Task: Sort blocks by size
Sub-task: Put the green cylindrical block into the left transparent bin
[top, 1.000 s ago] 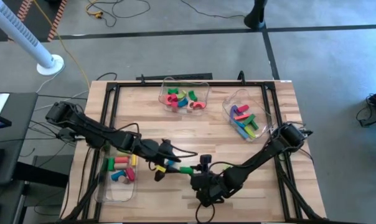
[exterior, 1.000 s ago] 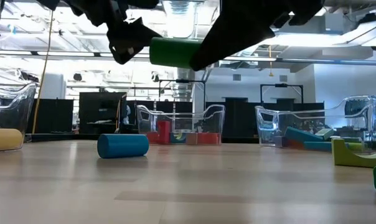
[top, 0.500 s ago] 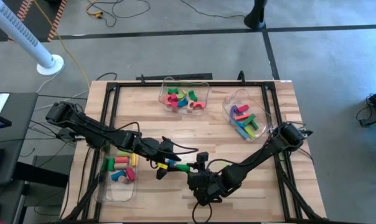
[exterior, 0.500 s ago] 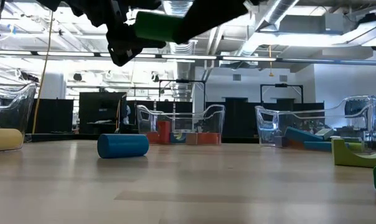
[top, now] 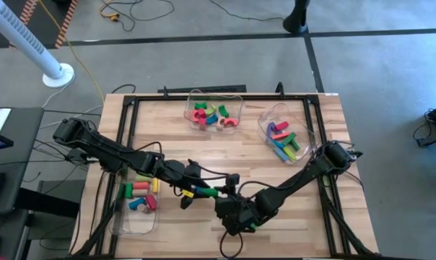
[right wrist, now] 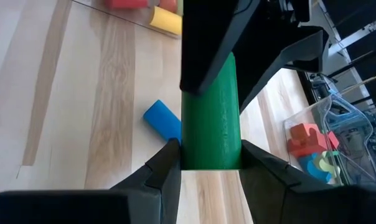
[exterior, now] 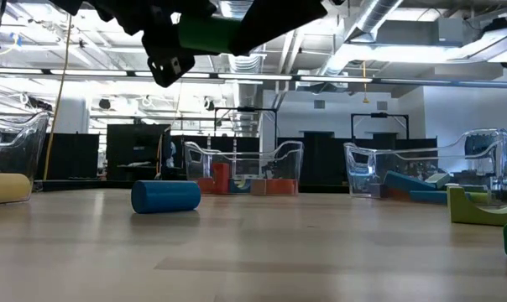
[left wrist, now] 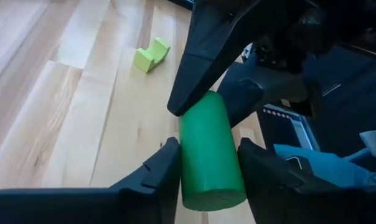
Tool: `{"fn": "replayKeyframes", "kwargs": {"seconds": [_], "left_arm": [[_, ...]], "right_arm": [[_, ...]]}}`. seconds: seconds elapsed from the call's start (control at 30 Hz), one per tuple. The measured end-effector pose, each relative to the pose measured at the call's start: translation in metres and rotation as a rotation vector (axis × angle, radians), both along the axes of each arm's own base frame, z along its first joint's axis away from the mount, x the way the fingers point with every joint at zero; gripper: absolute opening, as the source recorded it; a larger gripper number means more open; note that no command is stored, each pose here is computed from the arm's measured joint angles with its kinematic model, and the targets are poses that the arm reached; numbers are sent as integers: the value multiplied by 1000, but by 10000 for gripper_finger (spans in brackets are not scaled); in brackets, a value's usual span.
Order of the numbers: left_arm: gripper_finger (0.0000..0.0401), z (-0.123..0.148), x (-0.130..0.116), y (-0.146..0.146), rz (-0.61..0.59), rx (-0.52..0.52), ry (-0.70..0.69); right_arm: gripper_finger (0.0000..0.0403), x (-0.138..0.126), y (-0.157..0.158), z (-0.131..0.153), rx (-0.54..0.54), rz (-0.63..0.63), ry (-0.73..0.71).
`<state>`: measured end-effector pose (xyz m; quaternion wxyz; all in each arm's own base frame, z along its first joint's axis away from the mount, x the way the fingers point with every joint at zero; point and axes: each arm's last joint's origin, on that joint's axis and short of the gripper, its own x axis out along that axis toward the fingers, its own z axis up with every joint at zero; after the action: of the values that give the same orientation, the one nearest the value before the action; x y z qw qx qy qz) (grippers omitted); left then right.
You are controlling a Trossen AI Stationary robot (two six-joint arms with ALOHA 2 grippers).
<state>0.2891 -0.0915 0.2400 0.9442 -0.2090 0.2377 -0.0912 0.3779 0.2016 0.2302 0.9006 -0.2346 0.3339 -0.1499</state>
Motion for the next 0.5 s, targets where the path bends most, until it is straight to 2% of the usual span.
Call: {"fn": "replayKeyframes", "kwargs": {"seconds": [0.13,0.5], "left_arm": [[123,0,0,0,-5,3,1],[124,0,0,-1,-30,6,-9]], "right_arm": [[164,0,0,0,-3,2,2],[175,1,-1,0,-4,0,2]]}}
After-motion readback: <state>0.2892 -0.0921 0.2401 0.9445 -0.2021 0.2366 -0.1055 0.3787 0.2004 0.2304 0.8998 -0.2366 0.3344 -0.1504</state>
